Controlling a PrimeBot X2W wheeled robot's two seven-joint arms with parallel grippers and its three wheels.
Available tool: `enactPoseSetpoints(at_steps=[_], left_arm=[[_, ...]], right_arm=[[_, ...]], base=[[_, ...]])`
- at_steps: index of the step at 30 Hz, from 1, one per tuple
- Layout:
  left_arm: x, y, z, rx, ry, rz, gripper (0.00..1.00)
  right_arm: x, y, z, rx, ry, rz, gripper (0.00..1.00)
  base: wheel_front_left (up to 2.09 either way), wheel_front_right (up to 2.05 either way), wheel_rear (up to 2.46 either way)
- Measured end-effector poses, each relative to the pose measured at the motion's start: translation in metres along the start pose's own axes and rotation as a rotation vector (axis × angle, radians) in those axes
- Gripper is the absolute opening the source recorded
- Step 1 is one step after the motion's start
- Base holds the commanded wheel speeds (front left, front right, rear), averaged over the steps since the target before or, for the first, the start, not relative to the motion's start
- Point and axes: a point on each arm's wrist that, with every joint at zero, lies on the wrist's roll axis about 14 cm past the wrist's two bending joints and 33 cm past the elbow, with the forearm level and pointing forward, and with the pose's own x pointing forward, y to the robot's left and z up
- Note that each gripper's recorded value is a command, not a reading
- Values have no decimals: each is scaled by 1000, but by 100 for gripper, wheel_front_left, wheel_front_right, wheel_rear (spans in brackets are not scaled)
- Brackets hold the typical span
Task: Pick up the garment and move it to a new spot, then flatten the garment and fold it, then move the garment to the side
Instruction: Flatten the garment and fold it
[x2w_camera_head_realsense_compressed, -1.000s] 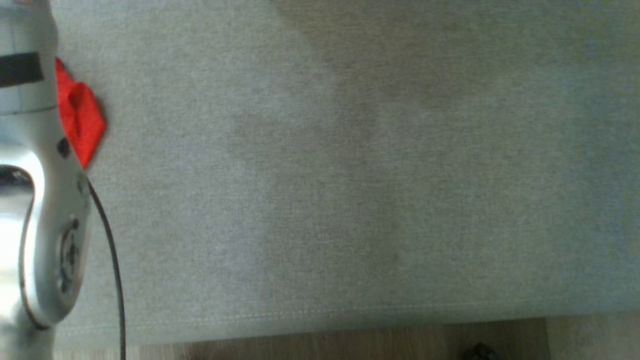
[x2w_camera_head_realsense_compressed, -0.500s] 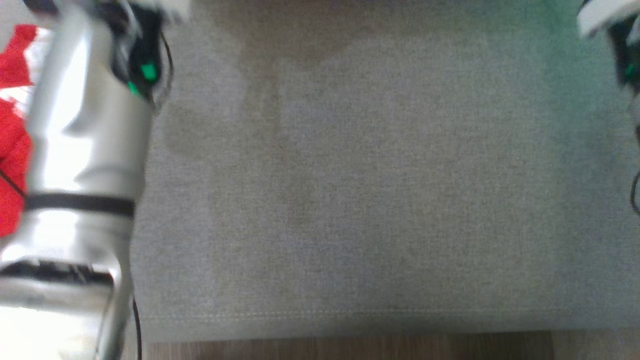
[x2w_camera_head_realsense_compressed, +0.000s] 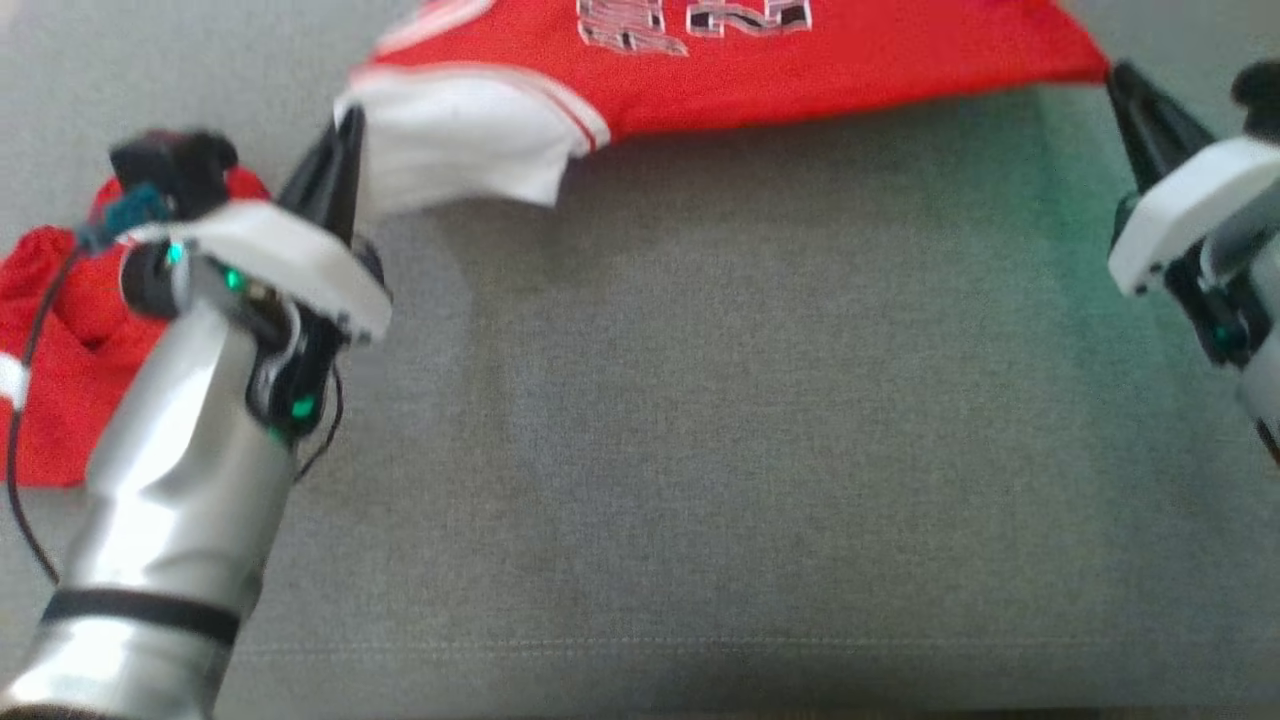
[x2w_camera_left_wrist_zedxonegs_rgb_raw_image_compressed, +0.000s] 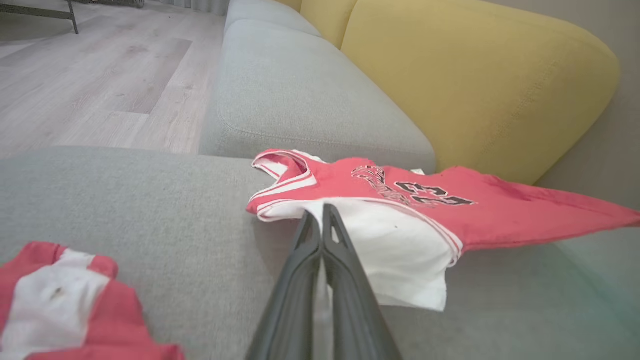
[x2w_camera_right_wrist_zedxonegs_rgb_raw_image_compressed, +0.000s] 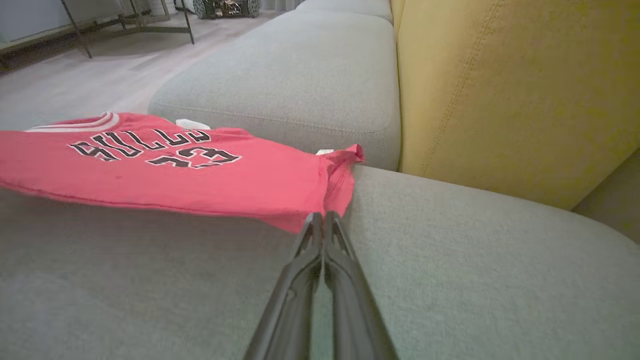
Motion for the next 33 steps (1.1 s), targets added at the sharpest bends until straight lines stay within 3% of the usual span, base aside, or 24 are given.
enactPoseSetpoints(at_steps=[15, 33], left_arm=[[-52, -15, -19, 32, 114, -71, 0], [-136, -38, -50, -21, 314, -175, 0]], right_arm=[[-44, 4, -37, -9, 178, 21, 0], [-129, 21, -95, 96, 446, 84, 0]], base=[[0, 0, 0], [0, 0, 0]])
